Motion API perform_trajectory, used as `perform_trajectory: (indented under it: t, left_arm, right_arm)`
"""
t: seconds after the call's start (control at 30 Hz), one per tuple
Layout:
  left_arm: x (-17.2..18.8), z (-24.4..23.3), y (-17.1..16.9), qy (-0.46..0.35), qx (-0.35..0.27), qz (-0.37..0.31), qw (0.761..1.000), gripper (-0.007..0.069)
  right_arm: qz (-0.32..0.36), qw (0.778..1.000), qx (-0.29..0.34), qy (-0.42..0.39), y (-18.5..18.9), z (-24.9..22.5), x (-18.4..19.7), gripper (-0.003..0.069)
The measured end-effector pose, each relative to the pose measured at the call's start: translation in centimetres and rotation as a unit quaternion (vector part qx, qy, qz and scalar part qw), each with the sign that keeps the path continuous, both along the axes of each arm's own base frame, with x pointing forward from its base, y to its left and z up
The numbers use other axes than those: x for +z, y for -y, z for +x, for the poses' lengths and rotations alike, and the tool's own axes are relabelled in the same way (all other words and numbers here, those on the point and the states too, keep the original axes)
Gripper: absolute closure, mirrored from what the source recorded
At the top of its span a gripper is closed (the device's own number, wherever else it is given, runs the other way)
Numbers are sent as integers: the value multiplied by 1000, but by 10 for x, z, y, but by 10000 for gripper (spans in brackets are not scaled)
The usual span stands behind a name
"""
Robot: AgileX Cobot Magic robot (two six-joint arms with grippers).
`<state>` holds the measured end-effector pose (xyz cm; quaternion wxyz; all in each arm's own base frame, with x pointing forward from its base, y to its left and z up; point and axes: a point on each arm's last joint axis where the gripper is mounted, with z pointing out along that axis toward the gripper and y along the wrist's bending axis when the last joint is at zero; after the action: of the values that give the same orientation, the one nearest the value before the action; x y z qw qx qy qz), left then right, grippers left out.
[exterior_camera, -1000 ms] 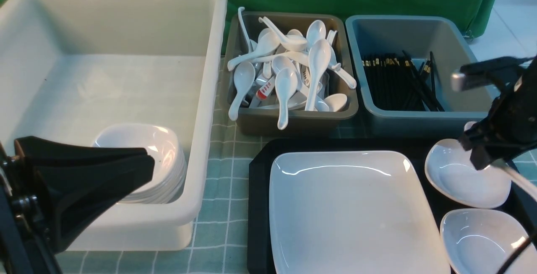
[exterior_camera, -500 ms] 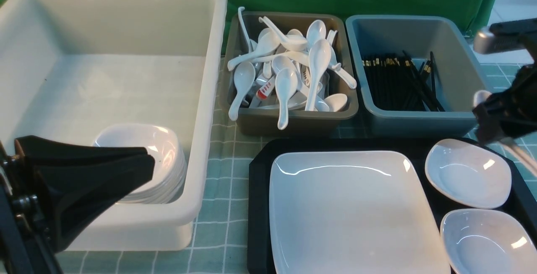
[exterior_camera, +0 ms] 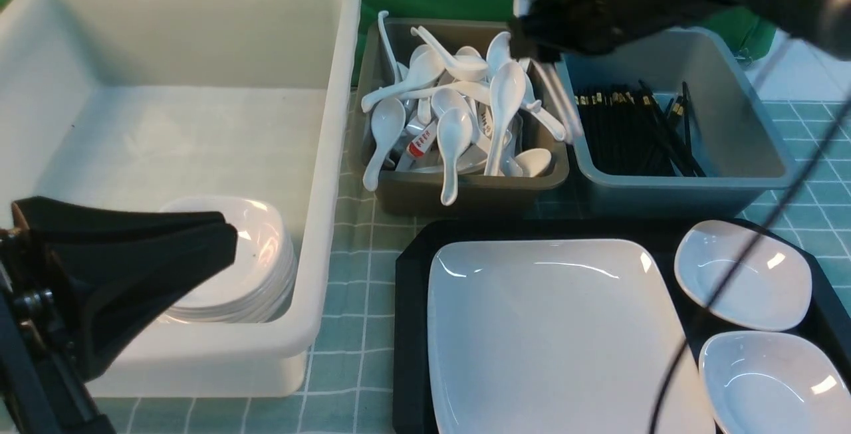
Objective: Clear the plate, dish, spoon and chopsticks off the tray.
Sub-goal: Use the right arm to put the soup spoon into the small storage box in the middle, then use the right arm to grab a small plate from the dinner plate
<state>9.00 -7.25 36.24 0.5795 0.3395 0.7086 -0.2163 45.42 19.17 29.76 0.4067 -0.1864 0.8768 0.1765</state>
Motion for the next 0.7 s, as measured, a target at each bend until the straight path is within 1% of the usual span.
perform_trajectory:
  t: [0.1,0.13,0.17,0.2,0.23,0.27,0.33,0.37,0.4,0.43,0.5,0.6,0.63,0.7]
  left_arm:
    - [0,0,0,0,0,0,1000,613]
    - [0,0,0,0,0,1,1000,613]
    - [0,0,0,-1,-1,1,1000,613]
    - [0,0,0,-1,-2,2,1000,613]
    - [-1,0,0,-2,-3,2,1000,613]
    - [-1,0,0,-2,-3,2,1000,613]
    - [-1,-1,0,-3,-4,3,1000,611]
    - [-1,-1,0,-3,-4,3,1000,611]
    - [-1,-1,0,-3,-4,3,1000,611]
    - [-1,-1,0,-3,-4,3,1000,611]
    - [-1,-1,0,-3,-4,3,1000,611]
    - [-1,-1,1,-5,-6,3,1000,611]
    - [-1,-1,1,-8,-7,2,1000,611]
    - [-2,-2,1,-15,-11,1,1000,611]
  right_arm:
    - [20,1000,-13,9,-10,26,-13,295]
    - [23,1000,-16,8,-12,31,-17,279]
    - [26,1000,-18,3,-14,35,-21,241]
    - [22,1000,-16,-6,-15,36,-25,186]
    - [18,1000,-9,-17,-15,35,-25,104]
    - [11,1000,-4,-28,-15,33,-26,59]
    - [-5,999,8,-36,-12,25,-12,22]
    - [-18,999,14,-37,-9,18,1,31]
    - [-32,999,20,-37,-4,9,16,64]
    - [-48,998,25,-34,1,-2,33,118]
    - [-78,995,36,-46,9,-20,55,215]
    - [-117,990,56,-63,22,-47,84,396]
    - [-130,987,62,-78,25,-55,88,470]
    - [-144,983,69,-87,32,-72,103,557]
